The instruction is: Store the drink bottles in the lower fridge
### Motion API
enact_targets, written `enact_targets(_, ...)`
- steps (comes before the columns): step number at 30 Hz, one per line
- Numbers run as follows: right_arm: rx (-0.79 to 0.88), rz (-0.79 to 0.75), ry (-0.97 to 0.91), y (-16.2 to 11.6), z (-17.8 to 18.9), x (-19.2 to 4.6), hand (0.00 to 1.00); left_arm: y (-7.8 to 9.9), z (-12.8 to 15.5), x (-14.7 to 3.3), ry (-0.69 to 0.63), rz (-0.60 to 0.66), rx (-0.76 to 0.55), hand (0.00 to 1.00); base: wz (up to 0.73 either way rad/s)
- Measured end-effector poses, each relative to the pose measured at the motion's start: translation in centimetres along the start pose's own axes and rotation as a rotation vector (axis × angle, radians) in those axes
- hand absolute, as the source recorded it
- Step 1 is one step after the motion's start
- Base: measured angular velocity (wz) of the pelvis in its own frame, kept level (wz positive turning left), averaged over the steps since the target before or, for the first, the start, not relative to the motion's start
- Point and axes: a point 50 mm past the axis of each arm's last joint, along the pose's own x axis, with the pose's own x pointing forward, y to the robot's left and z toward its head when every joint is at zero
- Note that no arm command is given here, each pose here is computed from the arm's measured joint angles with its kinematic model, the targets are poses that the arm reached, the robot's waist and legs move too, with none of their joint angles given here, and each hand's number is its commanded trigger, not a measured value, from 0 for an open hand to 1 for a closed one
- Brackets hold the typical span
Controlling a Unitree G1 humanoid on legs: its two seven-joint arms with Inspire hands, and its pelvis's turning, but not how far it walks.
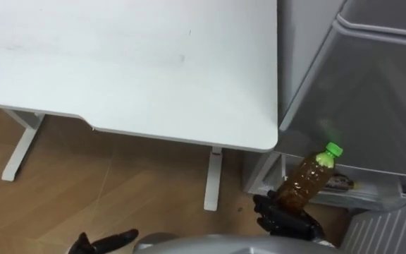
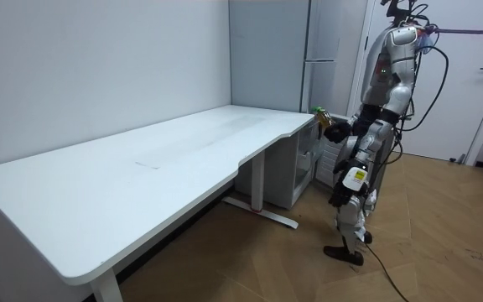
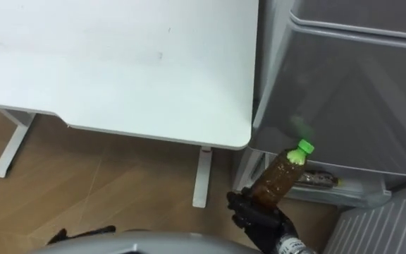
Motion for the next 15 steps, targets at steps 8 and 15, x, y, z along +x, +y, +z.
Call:
enact_targets(8, 0.133, -0.188, -0.008, -1.9, -0.1, -0.4, 1.0, 0.1, -0.9, 0.0, 0.051, -0.022, 0.044, 0.0, 0.02)
enact_targets(15, 0.232, -0.295, -0.037, -2.6, -0.3, -0.7, 1.0, -1.0, -0.7, 0.2, 0.054, -0.066, 0.13, 0.0, 0.0)
